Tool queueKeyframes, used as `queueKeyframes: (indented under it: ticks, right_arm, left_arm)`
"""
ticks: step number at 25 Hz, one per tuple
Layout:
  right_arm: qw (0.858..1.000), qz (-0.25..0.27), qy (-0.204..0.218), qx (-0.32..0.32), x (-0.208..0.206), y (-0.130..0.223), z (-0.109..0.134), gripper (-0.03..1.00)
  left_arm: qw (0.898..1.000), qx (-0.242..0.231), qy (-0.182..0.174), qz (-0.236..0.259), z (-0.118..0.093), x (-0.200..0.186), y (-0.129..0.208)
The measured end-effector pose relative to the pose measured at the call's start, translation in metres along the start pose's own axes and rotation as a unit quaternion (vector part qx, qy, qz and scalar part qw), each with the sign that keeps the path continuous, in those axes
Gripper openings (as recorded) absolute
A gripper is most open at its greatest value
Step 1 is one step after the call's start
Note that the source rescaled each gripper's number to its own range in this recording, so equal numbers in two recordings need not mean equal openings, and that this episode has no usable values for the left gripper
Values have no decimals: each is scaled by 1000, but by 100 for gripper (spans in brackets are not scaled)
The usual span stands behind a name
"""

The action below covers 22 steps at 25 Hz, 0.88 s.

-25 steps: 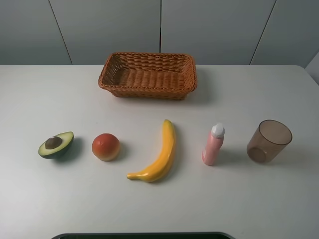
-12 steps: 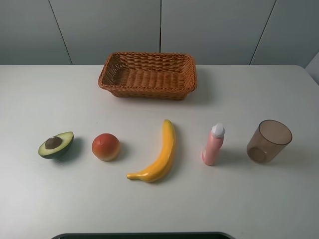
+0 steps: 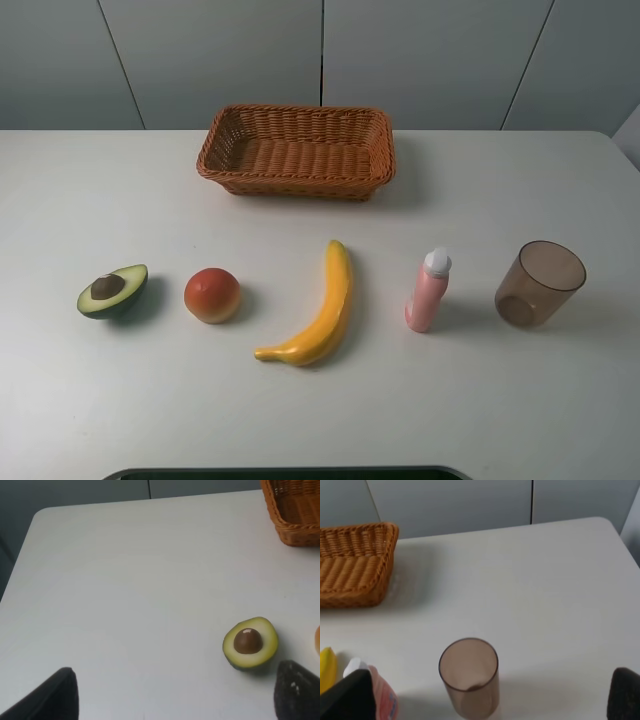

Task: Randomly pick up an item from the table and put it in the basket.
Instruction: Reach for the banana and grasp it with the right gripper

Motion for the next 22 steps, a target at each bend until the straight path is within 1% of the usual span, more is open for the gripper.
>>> queueKeyframes:
  ticks: [4, 7, 8, 10, 11, 14, 17, 18, 20, 22]
  right_arm:
    - [1000, 27, -5, -11, 7, -66, 3, 100]
    - [998, 61, -10, -16, 31, -112, 5, 100]
    - [997, 79, -14, -18, 44, -124, 6, 100]
    - [993, 110, -31, -30, 71, -145, 12, 100]
    - [991, 121, -47, -40, 82, -153, 18, 100]
    - [979, 160, -92, -87, 119, -169, 49, 100]
    - [962, 207, -131, -119, 153, -176, 92, 100]
    - [959, 219, -137, -120, 161, -178, 104, 100]
    - [947, 260, -147, -116, 179, -175, 132, 100]
    - [940, 285, -152, -107, 193, -174, 156, 100]
  left_arm:
    - [1000, 0, 0, 0, 0, 0, 0]
    - [1000, 0, 0, 0, 0, 0, 0]
    - [1000, 0, 0, 0, 0, 0, 0]
    - [1000, 0, 0, 0, 0, 0, 0]
    - [1000, 0, 0, 0, 0, 0, 0]
    - [1000, 0, 0, 0, 0, 0, 0]
    - [1000, 0, 0, 0, 0, 0, 0]
    - [1000, 0, 0, 0, 0, 0, 0]
    - [1000, 0, 0, 0, 0, 0, 0]
    - [1000, 0, 0, 0, 0, 0, 0]
Point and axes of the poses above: a point on each arm's last joint axis where the gripper is mounted, x pointing out along that axis toward the gripper, z along the wrist's bending axis when the last joint is at zero, y = z × x, the point moved 1 cm from there along x, pointing out along that axis toward the gripper, and after that the axes turned 1 degree about -x, right-handed, at the moved point
